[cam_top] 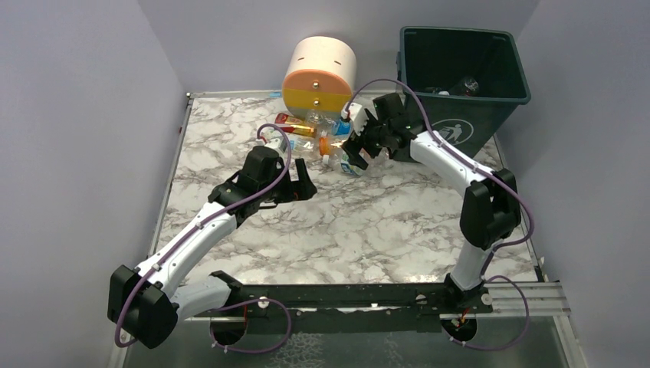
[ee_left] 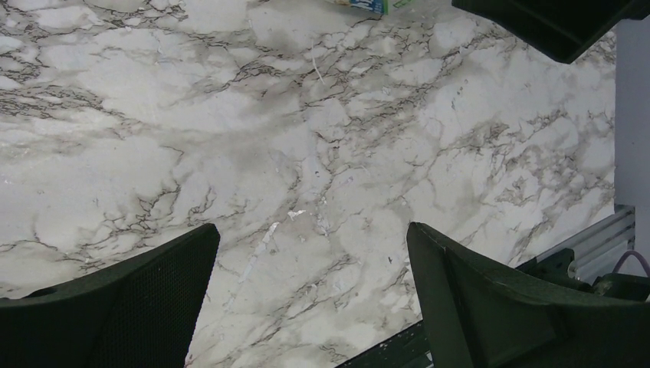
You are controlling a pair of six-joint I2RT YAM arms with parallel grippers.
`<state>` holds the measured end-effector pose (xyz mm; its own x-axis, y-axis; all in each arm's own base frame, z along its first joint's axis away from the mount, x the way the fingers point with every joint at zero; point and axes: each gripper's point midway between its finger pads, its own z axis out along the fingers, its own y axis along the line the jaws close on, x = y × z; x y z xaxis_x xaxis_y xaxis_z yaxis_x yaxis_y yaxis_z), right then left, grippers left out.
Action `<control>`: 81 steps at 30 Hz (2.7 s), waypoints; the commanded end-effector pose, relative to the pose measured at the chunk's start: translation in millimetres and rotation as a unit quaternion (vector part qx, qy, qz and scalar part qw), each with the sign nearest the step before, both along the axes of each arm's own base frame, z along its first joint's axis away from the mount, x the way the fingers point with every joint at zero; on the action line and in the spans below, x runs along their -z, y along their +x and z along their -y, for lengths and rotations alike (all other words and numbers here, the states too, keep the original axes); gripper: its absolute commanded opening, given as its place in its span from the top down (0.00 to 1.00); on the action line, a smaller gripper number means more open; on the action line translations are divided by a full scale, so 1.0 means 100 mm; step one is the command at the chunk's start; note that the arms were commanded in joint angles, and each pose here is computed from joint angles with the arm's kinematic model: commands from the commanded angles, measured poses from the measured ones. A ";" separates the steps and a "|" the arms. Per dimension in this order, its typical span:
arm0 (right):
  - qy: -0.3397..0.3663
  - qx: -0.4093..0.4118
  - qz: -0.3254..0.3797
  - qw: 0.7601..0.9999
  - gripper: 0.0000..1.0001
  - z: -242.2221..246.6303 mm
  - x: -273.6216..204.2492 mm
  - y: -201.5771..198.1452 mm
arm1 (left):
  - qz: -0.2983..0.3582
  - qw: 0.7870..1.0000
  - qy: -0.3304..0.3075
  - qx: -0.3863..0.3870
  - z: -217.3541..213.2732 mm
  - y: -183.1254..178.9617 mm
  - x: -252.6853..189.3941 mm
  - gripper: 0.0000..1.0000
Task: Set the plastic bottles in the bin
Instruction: Pick up the plastic bottle at the center of the board.
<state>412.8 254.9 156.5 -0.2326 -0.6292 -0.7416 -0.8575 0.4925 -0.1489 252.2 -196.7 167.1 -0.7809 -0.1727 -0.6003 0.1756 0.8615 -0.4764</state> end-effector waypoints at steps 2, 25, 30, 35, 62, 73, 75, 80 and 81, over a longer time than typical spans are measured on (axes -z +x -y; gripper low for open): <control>-0.014 -0.048 -0.042 0.998 0.01 -0.08 0.17 -0.21 | 0.006 1.000 -0.006 0.020 0.04 -0.03 -0.04 0.01; -0.082 -0.048 -0.050 0.994 0.00 -0.08 0.66 0.11 | 0.019 0.999 0.000 0.040 0.04 -0.03 -0.09 0.01; -0.081 -0.047 -0.056 0.994 0.00 -0.07 0.73 0.09 | 0.019 0.999 -0.002 0.040 0.05 -0.02 -0.08 0.01; -0.077 -0.047 -0.068 0.994 0.02 -0.10 0.81 0.08 | 0.020 0.999 -0.003 0.041 0.04 -0.02 -0.09 0.01; -0.071 -0.032 -0.090 0.993 0.44 -0.27 0.80 -0.26 | 0.021 0.999 -0.020 0.037 0.02 -0.11 -0.12 0.01; -0.033 -0.023 -0.049 0.998 0.48 -0.36 0.18 -0.33 | 0.030 0.999 -0.024 0.032 0.00 -0.13 -0.18 0.01; -0.029 -0.020 -0.037 0.999 0.48 -0.37 0.05 -0.33 | 0.030 0.999 -0.024 0.031 0.00 -0.13 -0.19 0.01; -0.010 -0.009 0.001 1.000 0.48 -0.37 -0.36 -0.26 | 0.032 0.999 -0.026 0.030 0.01 -0.11 -0.21 0.01; -0.004 -0.008 0.008 1.000 0.48 -0.38 -0.45 -0.25 | 0.031 0.999 -0.026 0.030 0.01 -0.11 -0.21 0.01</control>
